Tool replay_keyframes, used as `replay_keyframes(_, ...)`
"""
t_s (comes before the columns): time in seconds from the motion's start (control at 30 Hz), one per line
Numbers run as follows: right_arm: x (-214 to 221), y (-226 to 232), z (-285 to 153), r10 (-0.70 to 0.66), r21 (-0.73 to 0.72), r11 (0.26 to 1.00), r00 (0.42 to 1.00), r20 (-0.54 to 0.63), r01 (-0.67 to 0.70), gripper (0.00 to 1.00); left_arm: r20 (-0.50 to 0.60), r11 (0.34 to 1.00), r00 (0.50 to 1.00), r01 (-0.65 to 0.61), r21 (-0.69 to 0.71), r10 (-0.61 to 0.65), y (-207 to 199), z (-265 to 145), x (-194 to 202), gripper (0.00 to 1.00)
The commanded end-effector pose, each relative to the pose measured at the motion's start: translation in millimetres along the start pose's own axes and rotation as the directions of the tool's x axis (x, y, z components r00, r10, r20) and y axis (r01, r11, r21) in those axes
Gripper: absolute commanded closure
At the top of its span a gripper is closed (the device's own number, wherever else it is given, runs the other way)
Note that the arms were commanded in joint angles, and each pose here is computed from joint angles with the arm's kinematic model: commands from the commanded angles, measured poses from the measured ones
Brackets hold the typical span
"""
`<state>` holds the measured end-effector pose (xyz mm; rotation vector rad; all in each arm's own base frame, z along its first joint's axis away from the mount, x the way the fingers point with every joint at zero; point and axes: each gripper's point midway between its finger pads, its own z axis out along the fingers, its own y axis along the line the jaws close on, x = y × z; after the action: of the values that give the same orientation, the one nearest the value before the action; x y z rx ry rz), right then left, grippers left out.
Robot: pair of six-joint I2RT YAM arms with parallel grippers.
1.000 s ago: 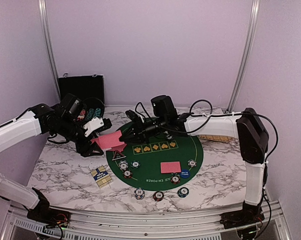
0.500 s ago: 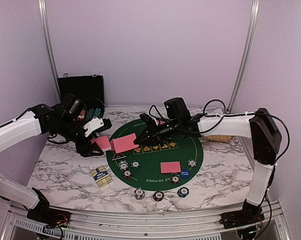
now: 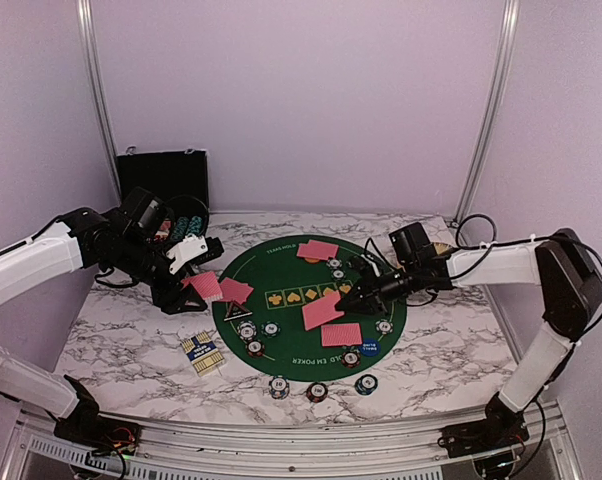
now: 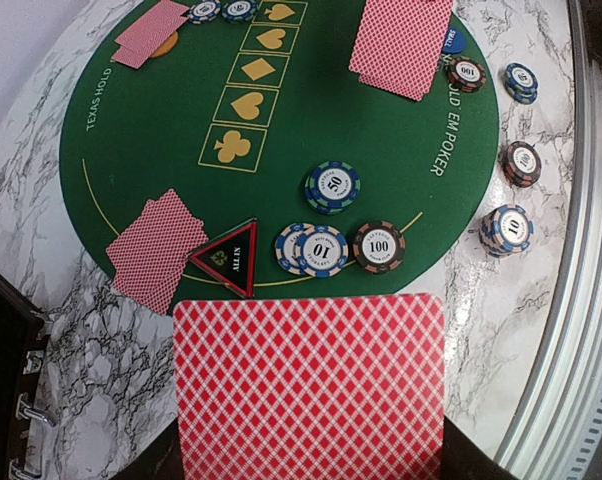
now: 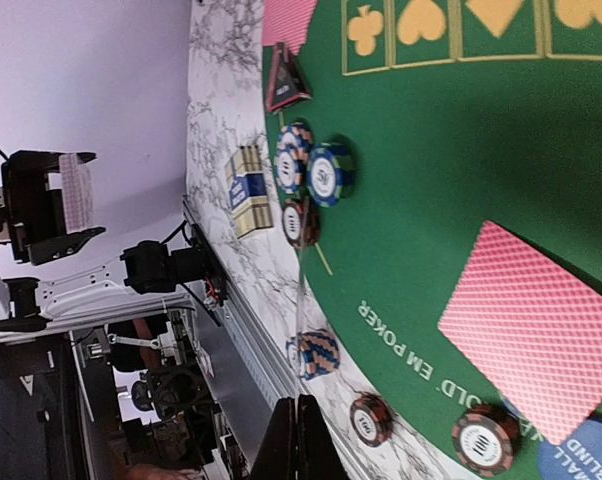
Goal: Distribute texas hold em gaming equipment
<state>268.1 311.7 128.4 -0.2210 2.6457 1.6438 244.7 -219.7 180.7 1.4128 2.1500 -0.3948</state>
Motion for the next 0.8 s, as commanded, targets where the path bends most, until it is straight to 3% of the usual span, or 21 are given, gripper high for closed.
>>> replay_keyframes(0.0, 3.5, -20.2, -15.4, -0.024, 0.074, 0.997, 0.999, 0.033, 0.021, 1.0, 0.031, 1.0, 1.0, -0.001, -0.001, 0.001, 0.2, -4.3, -6.0, 1.0)
replay_keyframes(0.77, 13.6, -78.2, -25.2, 0.037, 0.22, 0.974, 0.998, 0.049, -0.047, 1.0, 0.031, 1.0, 1.0, 0.0, 0.005, 0.0, 1.0, -2.6, -8.0, 1.0)
